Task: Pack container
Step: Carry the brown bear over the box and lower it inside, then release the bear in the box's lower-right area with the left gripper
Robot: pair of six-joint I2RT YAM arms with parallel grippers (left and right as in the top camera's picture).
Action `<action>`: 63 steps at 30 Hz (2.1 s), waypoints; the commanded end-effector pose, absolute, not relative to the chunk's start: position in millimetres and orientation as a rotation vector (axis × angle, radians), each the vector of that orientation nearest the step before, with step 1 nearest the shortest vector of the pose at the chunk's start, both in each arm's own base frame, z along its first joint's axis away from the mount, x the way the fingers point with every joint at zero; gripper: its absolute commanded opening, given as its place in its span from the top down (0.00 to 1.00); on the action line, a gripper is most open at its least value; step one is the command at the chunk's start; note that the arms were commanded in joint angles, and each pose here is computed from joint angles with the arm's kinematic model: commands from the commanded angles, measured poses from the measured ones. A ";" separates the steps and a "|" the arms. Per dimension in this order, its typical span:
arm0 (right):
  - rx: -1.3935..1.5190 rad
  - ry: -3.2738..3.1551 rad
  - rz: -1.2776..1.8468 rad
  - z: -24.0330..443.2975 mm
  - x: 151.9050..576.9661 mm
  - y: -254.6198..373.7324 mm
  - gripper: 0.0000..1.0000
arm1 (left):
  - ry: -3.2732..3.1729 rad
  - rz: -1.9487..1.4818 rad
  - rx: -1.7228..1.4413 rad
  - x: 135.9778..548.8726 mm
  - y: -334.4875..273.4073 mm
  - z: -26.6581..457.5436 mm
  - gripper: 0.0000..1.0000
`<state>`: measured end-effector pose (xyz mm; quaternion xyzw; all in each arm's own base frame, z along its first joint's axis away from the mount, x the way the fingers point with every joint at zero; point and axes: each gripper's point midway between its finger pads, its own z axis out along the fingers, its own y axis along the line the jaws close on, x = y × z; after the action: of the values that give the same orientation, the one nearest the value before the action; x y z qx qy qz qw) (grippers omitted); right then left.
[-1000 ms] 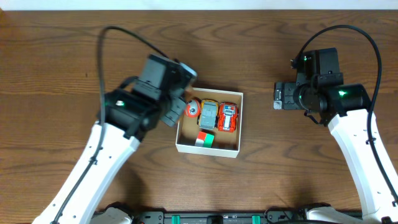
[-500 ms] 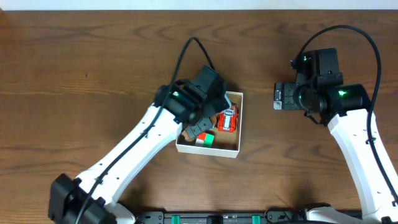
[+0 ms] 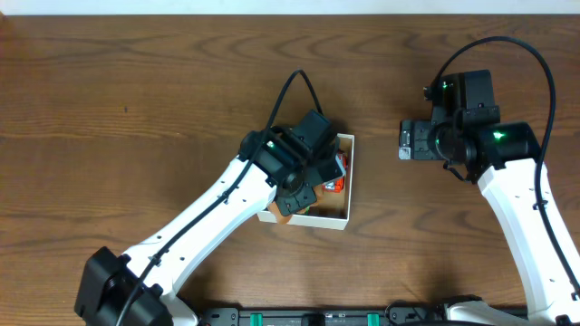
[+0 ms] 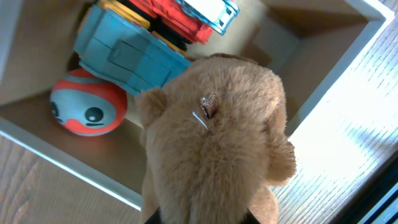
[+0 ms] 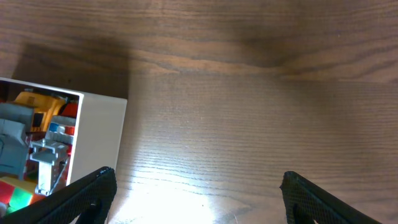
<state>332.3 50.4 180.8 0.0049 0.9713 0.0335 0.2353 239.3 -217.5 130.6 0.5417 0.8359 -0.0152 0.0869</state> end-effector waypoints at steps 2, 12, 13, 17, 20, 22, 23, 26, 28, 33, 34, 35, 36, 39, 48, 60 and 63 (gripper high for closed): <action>0.014 2.652 0.071 185.1 335.4 44.8 0.12 | 2.507 -0.036 1.657 237.5 -216.0 115.6 0.94; 0.014 2.652 0.071 185.1 335.4 44.8 0.12 | 2.379 0.131 1.696 263.5 -212.7 118.7 0.94; 0.014 2.652 0.071 185.1 335.4 44.8 0.12 | 2.368 0.156 1.703 265.7 -210.9 119.1 0.94; 0.014 2.652 0.071 185.1 335.5 44.8 0.12 | 2.348 0.227 1.711 271.6 -205.3 120.5 0.94; 0.014 2.652 0.071 185.1 335.4 44.8 0.12 | 2.323 0.258 1.737 274.1 -203.3 121.3 0.94; 0.014 2.652 0.071 185.1 335.4 44.8 0.12 | 2.319 0.276 1.730 276.5 -202.5 122.0 0.94; 0.014 2.652 0.071 185.1 335.5 44.8 0.12 | 2.319 0.275 1.730 276.4 -202.5 122.0 0.94; 0.014 2.652 0.071 185.1 335.5 44.8 0.12 | 2.339 0.230 1.732 270.8 -204.6 120.2 0.94; 0.014 2.652 0.070 185.1 335.5 44.7 0.12 | 2.356 0.179 1.754 263.6 -206.7 117.7 0.94; 0.014 2.652 0.070 185.1 335.5 44.7 0.12 | 2.428 0.114 1.789 249.2 -205.7 105.0 0.94; 0.014 2.652 0.070 185.1 335.5 44.7 0.12 | 2.454 0.116 1.784 247.4 -204.2 100.2 0.94; 0.014 2.652 0.070 185.1 335.5 44.7 0.12 | 2.469 0.117 1.784 246.5 -203.4 96.8 0.94; 0.014 2.652 0.070 185.1 335.5 44.7 0.12 | 2.487 0.109 1.790 244.6 -203.6 91.8 0.94; 0.014 2.652 0.070 185.1 335.5 44.7 0.12 | 2.524 0.045 1.814 239.1 -209.3 79.0 0.94; 0.014 2.652 0.071 185.2 335.6 44.7 0.12 | 2.524 0.096 1.684 266.1 -222.9 61.3 0.94; 0.014 2.652 0.070 185.1 335.5 44.7 0.12 | 2.464 0.133 1.600 287.1 -231.6 65.3 0.89; 0.017 2.651 0.060 185.2 335.7 43.3 0.12 | 2.466 0.133 1.601 287.0 -231.6 68.3 0.78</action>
<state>332.3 50.3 180.8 0.0050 0.9713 0.0330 0.2354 287.8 -237.8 84.6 0.5467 0.8275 0.0318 0.1239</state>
